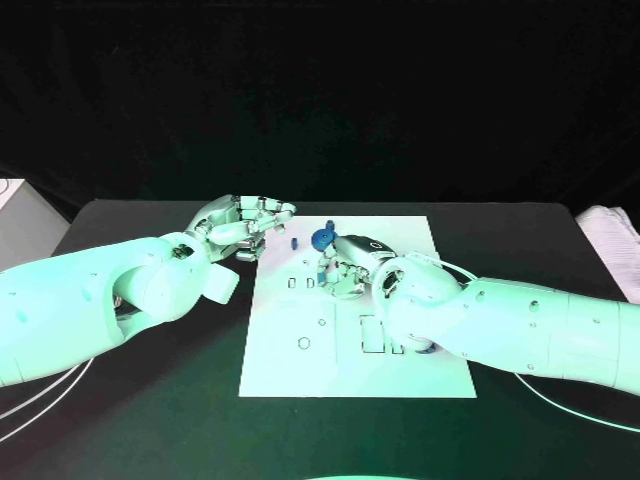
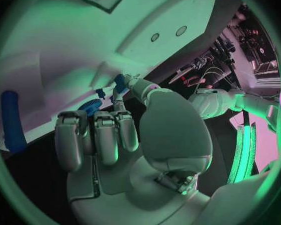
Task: Assemble the parts on the task board
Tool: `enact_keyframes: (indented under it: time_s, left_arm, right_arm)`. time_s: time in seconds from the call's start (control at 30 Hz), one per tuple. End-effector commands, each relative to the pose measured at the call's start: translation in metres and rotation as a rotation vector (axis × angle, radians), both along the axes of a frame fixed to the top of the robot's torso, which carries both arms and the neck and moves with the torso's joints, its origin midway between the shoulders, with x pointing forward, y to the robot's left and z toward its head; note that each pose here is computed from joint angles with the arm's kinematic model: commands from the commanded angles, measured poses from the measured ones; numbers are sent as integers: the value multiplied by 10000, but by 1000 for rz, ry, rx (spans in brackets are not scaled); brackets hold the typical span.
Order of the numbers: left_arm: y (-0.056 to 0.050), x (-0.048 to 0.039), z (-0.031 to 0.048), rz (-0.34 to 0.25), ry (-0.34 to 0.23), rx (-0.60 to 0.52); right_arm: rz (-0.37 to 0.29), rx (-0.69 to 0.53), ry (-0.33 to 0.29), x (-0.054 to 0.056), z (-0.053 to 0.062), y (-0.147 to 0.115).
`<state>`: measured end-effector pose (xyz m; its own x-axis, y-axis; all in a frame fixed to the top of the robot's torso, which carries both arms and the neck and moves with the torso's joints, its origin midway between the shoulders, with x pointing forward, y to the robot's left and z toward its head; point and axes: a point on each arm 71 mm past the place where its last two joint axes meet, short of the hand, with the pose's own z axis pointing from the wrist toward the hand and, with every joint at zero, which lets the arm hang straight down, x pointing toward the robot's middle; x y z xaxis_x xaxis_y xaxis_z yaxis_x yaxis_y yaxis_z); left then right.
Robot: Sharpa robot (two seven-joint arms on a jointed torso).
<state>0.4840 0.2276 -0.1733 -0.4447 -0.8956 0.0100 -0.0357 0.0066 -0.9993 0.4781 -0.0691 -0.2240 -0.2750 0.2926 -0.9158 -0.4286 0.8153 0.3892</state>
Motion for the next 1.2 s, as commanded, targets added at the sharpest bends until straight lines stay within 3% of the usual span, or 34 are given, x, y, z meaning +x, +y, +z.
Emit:
enact_keyframes:
  time_s: [0.03,1.2]
  left_arm:
    - [-15,-5,8,-9,-4,-1]
    - [3,-8,7,-7,-1,1]
  right_arm:
    - [8,-14,8,-8,-21,7]
    - [25,-15,12,-36,-36,35]
